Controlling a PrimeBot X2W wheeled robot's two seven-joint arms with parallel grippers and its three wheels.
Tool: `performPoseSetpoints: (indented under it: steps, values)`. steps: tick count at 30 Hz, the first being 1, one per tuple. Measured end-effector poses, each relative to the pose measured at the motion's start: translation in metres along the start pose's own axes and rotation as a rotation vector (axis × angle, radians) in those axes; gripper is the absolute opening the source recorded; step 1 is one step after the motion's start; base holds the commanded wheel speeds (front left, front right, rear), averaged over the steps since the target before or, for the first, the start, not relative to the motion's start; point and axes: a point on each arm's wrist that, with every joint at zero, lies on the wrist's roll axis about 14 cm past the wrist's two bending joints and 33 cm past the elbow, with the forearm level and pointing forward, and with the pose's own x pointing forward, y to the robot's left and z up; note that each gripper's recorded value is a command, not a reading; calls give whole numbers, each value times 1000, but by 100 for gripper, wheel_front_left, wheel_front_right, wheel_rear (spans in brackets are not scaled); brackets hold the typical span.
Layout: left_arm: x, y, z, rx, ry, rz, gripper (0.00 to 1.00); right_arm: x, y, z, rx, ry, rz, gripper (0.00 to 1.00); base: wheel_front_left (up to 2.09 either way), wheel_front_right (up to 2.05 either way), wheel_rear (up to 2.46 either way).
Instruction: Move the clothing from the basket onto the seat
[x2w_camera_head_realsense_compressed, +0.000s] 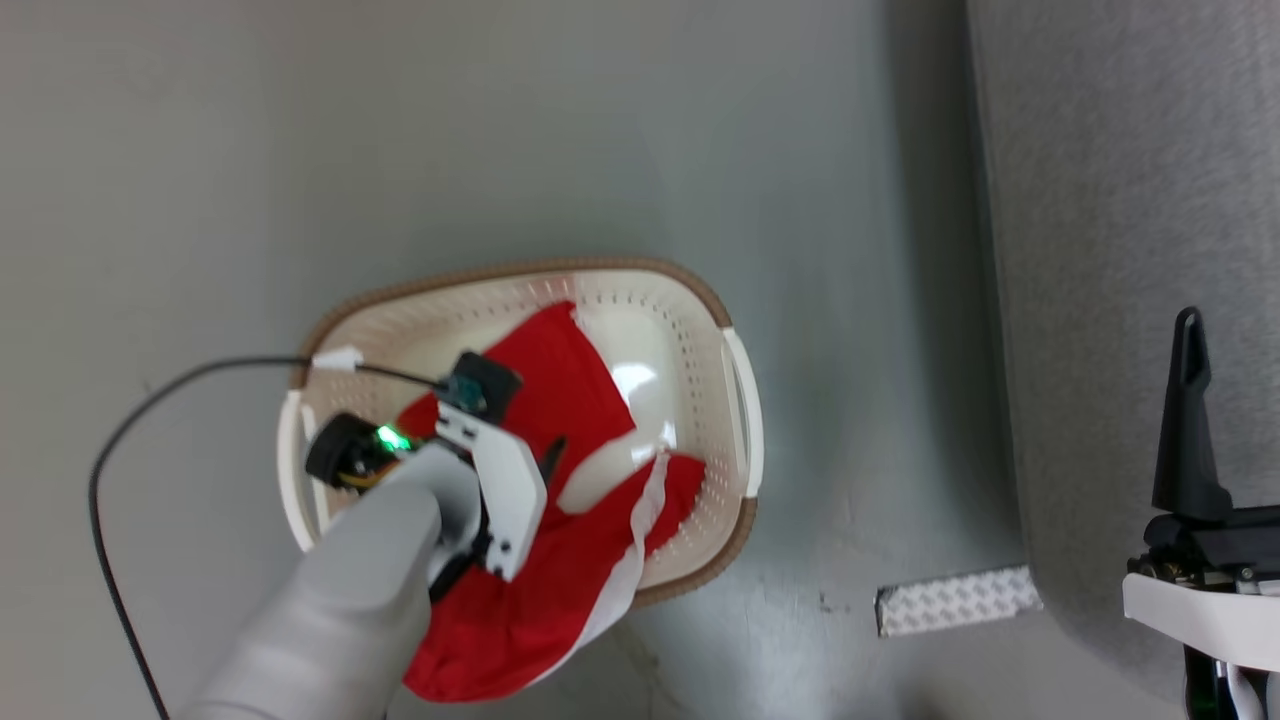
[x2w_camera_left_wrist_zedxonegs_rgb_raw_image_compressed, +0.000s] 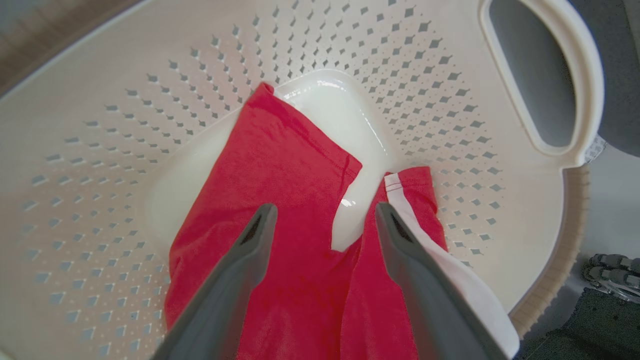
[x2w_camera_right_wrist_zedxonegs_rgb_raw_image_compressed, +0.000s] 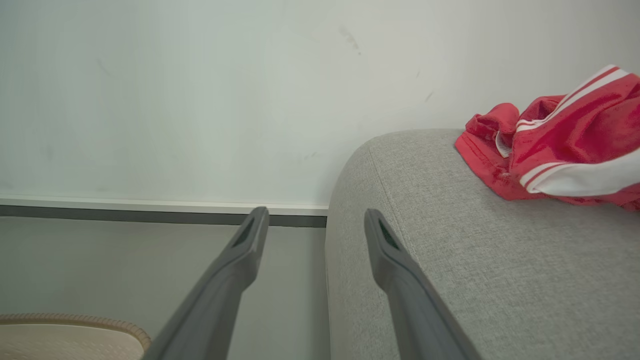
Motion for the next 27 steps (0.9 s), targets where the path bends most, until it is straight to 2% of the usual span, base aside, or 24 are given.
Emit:
performPoseSetpoints:
  steps: [11,27]
  values:
    - [49,17,-54,-53,152,12,100,10,-4,-55,-13,111,-6,100,0,0,0]
    - [84,48,-82,-10,214,67,100,12,-2,-89,0,178,0,100,0,0,0]
